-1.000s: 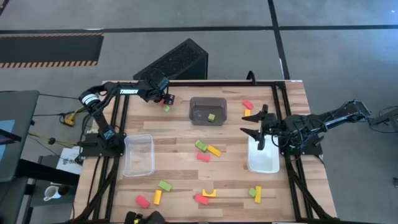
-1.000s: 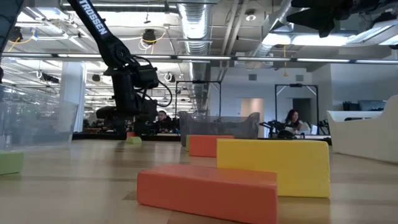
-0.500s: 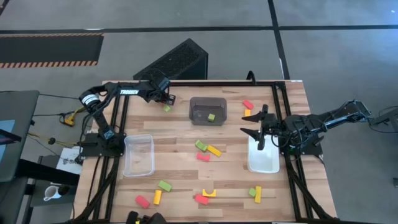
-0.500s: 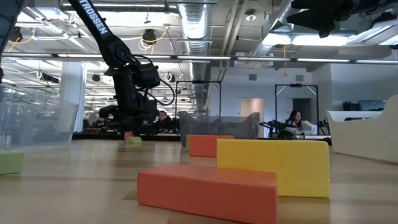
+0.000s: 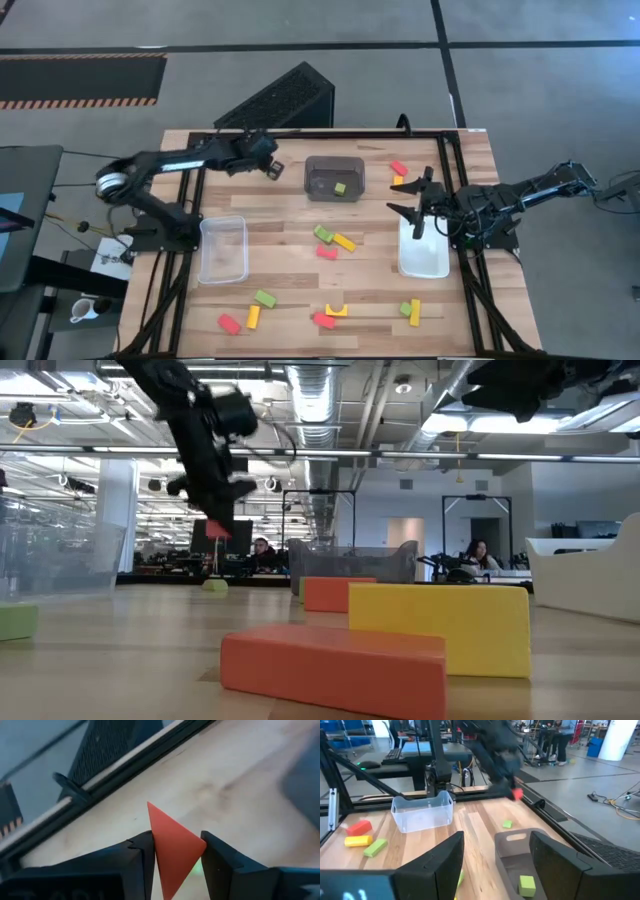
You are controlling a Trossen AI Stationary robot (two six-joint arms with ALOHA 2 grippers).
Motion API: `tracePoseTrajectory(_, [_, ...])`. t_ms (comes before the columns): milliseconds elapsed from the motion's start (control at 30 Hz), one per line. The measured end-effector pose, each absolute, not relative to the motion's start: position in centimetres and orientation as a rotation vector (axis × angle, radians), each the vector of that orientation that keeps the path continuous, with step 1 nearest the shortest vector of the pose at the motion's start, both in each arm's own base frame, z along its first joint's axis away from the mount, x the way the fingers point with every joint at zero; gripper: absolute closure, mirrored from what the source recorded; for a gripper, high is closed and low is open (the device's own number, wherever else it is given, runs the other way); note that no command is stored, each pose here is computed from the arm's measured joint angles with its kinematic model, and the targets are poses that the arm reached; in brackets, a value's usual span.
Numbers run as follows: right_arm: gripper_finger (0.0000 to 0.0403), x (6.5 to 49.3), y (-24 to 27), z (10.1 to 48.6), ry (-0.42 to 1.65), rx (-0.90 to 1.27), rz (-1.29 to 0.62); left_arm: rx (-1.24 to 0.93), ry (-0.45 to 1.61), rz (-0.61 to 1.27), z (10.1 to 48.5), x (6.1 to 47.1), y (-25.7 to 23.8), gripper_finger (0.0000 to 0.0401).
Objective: Sort & place blocks by color
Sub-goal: Put the orange block into the transparent bin
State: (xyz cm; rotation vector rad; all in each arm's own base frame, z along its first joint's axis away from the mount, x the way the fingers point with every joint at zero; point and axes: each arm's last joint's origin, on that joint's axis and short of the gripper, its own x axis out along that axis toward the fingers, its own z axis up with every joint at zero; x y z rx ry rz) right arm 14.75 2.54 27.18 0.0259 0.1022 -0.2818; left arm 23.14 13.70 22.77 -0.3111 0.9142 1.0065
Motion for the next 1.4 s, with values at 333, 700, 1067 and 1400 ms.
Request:
tracePoseTrajectory(333, [0.0155, 14.7, 2.5, 27.0, 0.111, 0.05, -0.312, -0.35, 0.838, 0.739, 28.3, 17.0, 2.9, 0.0307])
tracePoseTrajectory(700, [0.0155, 14.7, 2.5, 27.1, 0.105, 0.076, -0.312, -0.407, 0.943, 0.553, 27.3, 14.5, -5.2, 0.0307])
tracePoseTrajectory(1067, [0.0155, 14.7, 2.5, 27.0, 0.111, 0.073, -0.312, -0.45, 1.259, 0.807, 23.4, 14.3, -9.2, 0.0294])
tracePoseTrajectory(1400, [0.0155, 14.7, 2.5, 27.0, 0.111, 0.071, -0.311, -0.388, 1.242, 0.73, 21.6, 15.8, -11.2, 0.0301])
